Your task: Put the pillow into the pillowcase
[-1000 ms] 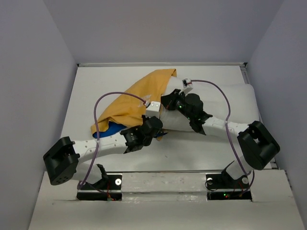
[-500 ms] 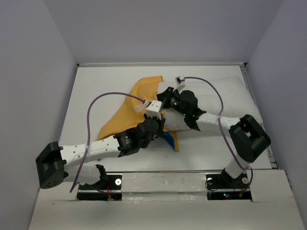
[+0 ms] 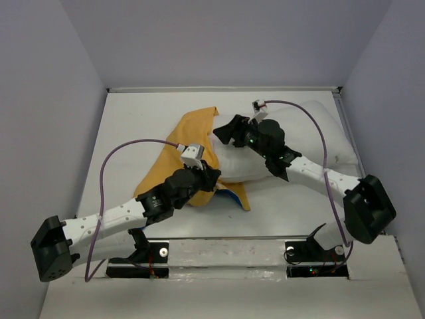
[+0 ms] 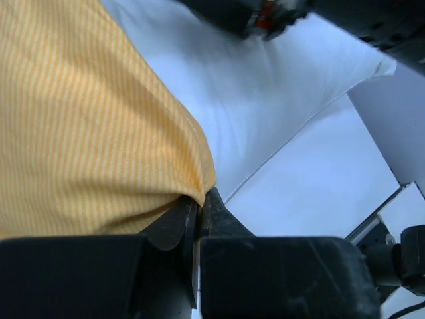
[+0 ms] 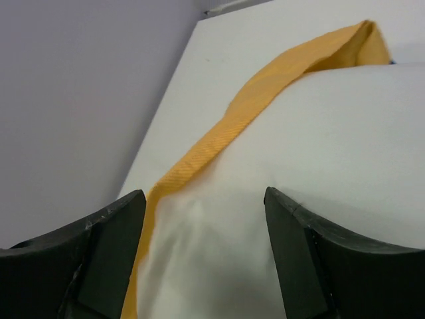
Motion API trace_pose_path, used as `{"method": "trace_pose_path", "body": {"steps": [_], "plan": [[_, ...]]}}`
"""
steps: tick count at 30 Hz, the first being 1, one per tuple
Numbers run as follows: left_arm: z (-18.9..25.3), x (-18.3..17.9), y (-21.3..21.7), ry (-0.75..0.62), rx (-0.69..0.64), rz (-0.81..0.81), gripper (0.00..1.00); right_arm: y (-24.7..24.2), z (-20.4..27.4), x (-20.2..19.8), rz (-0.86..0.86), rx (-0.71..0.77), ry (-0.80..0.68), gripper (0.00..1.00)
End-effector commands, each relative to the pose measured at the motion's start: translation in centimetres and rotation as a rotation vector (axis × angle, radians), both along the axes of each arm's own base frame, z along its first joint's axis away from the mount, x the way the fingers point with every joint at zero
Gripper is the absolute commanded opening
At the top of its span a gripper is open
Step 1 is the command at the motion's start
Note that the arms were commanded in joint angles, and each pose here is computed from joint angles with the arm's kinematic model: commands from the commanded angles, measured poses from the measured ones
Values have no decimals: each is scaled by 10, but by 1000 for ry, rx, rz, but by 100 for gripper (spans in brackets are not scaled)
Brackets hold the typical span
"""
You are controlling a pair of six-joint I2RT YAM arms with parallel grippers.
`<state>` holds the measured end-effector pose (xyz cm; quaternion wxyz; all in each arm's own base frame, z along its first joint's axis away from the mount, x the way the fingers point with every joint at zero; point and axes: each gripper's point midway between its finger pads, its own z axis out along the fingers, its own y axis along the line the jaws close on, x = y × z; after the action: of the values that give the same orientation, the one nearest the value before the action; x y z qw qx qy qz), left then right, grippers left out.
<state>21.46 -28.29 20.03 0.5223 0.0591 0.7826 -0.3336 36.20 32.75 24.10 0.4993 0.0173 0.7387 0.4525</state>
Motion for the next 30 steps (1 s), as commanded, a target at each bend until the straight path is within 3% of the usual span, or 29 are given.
{"method": "trace_pose_path", "body": {"steps": [1, 4, 6, 10, 15, 17, 18, 19, 20, 26, 30], "plan": [[30, -3, 2, -15, -165, -37, 10, -58, -24, -7, -92, -325, 35, 80], [28, -2, 9, -17, -156, -27, 13, -77, -53, -39, -3, -496, 100, 81], [24, -3, 8, -10, -150, -37, 13, -77, -55, -61, 101, -519, 89, 82], [18, -7, 4, 7, -150, -62, 21, -85, -75, -86, 246, -637, 53, 93], [23, -13, -3, 22, -153, -112, 50, -56, -92, -98, 417, -607, 104, 93], [28, -13, -4, 22, -157, -115, 53, -42, -93, -106, 481, -583, 93, 73], [29, -13, -2, 27, -149, -110, 54, -39, -97, -105, 489, -573, 105, 46], [28, -13, -1, 27, -140, -106, 54, -36, -98, -108, 501, -550, 109, 28], [22, -11, 2, 40, -116, -88, 49, -31, -98, -106, 493, -512, 110, 0], [8, -7, 1, 70, -55, -70, 13, -21, -83, -100, 387, -311, 105, 0], [8, -5, -4, 79, -44, -74, 0, -16, -61, -100, 356, -189, 72, 0]]}}
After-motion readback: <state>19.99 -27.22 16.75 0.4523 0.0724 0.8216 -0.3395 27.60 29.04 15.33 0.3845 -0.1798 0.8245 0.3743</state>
